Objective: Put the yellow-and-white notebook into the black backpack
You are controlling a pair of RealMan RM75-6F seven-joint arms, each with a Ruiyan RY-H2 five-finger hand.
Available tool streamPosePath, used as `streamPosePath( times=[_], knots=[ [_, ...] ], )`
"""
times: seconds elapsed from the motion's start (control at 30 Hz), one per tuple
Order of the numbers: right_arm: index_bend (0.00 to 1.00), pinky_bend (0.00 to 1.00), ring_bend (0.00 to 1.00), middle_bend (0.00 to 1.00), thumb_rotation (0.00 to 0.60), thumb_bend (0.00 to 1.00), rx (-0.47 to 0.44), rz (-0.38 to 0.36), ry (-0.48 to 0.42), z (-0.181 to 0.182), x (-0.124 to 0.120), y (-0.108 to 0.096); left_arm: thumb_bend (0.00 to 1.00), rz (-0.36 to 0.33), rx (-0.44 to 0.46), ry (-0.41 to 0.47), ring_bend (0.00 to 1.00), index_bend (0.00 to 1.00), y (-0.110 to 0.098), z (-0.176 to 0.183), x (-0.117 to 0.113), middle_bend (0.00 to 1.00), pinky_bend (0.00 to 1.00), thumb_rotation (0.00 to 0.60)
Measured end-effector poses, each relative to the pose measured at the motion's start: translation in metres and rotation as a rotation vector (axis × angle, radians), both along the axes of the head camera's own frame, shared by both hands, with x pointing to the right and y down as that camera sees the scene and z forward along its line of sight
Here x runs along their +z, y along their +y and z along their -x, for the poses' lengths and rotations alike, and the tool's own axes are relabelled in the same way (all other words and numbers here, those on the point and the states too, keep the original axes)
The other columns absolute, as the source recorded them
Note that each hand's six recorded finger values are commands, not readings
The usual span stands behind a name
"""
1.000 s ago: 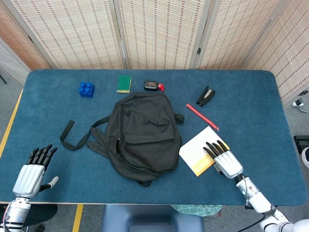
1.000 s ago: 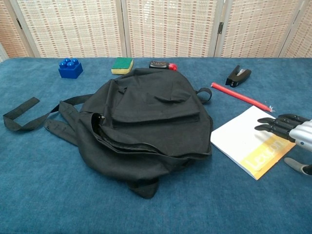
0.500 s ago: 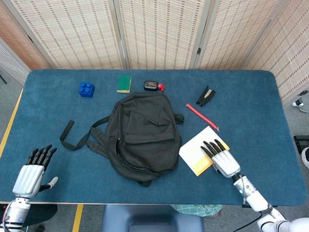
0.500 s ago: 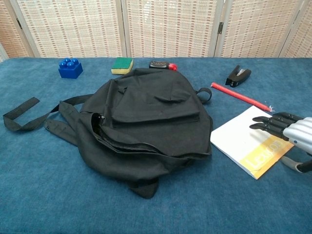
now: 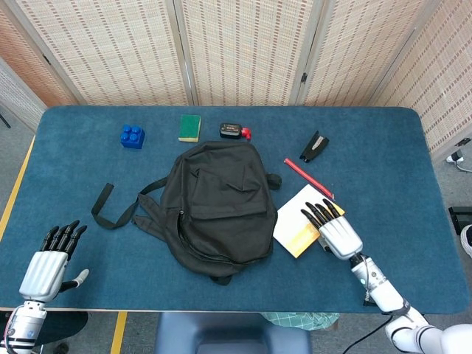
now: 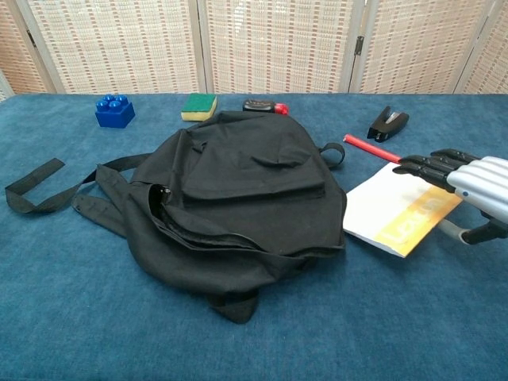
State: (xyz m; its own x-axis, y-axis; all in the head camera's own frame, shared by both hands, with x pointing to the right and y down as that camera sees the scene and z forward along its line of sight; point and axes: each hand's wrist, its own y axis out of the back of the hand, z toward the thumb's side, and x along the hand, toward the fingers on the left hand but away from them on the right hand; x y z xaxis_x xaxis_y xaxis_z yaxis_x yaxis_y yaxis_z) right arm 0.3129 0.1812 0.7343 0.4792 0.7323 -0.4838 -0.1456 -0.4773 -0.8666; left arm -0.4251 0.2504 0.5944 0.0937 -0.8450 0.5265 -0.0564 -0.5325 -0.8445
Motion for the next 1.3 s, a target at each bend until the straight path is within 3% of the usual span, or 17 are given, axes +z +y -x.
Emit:
streamPosePath(
  times=[0.47, 0.8, 0.9, 1.3],
  knots=[
    [0.09, 0.04, 0.12, 0.09, 0.6, 0.52, -0.008, 0.01, -0.035, 0.034, 0.005, -0.015, 0.31, 0.004, -0.002, -0.004, 0.09, 0.02, 0.001, 0.0, 0.0, 0.05, 0.0, 0.6],
    [0.34, 0.08, 0.17, 0.15, 0.6, 0.5, 0.026, -0.019, -0.078, 0.032, 0.0, -0.014, 0.31, 0.011, 0.002, -0.002, 0.09, 0.03, 0.001, -0.001, 0.003, 0.05, 0.0, 0.6],
    [0.38, 0.09, 0.19, 0.17, 0.6, 0.46, 0.034, -0.031, -0.093, 0.032, -0.002, -0.013, 0.31, 0.011, 0.003, -0.002, 0.09, 0.03, 0.0, -0.002, 0.003, 0.05, 0.0, 0.6],
    [0.52, 0.15, 0.25, 0.26, 0.6, 0.46, 0.05, -0.06, -0.118, 0.027, -0.007, -0.01, 0.31, 0.019, 0.005, -0.003, 0.09, 0.02, 0.0, -0.003, 0.005, 0.05, 0.0, 0.6]
  ],
)
